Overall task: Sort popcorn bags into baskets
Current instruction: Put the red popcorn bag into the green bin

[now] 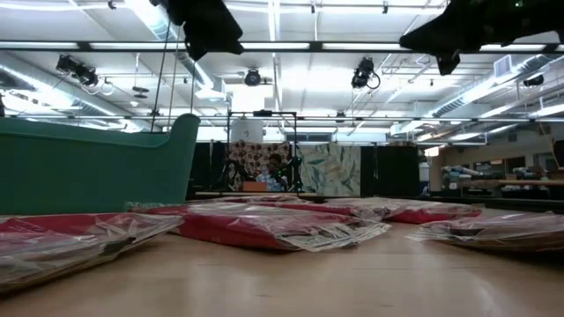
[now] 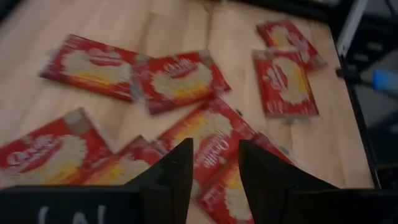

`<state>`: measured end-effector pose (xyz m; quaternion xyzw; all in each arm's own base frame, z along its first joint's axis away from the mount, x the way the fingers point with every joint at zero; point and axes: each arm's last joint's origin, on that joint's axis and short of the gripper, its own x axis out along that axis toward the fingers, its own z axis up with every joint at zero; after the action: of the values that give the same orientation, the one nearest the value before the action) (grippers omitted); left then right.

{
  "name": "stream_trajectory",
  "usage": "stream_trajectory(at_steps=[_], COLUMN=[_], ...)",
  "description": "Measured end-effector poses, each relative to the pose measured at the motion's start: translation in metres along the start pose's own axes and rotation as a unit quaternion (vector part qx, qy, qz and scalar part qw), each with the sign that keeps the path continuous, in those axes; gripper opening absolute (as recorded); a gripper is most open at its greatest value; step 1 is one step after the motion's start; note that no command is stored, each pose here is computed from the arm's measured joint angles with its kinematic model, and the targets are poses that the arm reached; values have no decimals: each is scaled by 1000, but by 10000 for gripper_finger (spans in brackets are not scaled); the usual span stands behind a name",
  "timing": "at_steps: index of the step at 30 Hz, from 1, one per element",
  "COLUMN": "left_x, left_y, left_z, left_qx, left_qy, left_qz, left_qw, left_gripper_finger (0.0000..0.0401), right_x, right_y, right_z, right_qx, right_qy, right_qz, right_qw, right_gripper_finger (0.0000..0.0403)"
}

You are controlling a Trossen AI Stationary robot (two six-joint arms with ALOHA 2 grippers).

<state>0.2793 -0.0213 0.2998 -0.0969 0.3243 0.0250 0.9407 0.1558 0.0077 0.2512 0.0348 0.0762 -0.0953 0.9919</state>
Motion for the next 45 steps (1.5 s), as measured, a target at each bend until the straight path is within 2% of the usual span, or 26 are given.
stream_trajectory(at_steps=[4,11,21,29,34,41,45], left_x=[14,40,74,112,135,145,144], left_y=[-27,-79,-142,-176,-192,-205,-209], left_z=[6,0,-9,-30,-51,-82,-93], left_qx=[30,96,95,145,174,262,299], left_qy=[29,73,153,179,199,222,237], left_qz=[-6,6,29,45,48,85,91], left_qw=[999,993,983,972,963,935,920], left_gripper_finger=[133,133,133,132,132,134,157], right_x=[7,20,25,29,31,32,33], right_y=[2,9,11,26,40,50,53], right_z=[11,12,6,-2,-10,-16,-17], right_qx=[-22,-29,-34,-52,-75,-97,-100], right_qy=[55,89,111,135,148,155,154], right_qz=[2,41,51,82,77,68,72], right_qw=[998,995,992,986,983,981,980], right_gripper_finger=[27,27,27,27,27,27,27])
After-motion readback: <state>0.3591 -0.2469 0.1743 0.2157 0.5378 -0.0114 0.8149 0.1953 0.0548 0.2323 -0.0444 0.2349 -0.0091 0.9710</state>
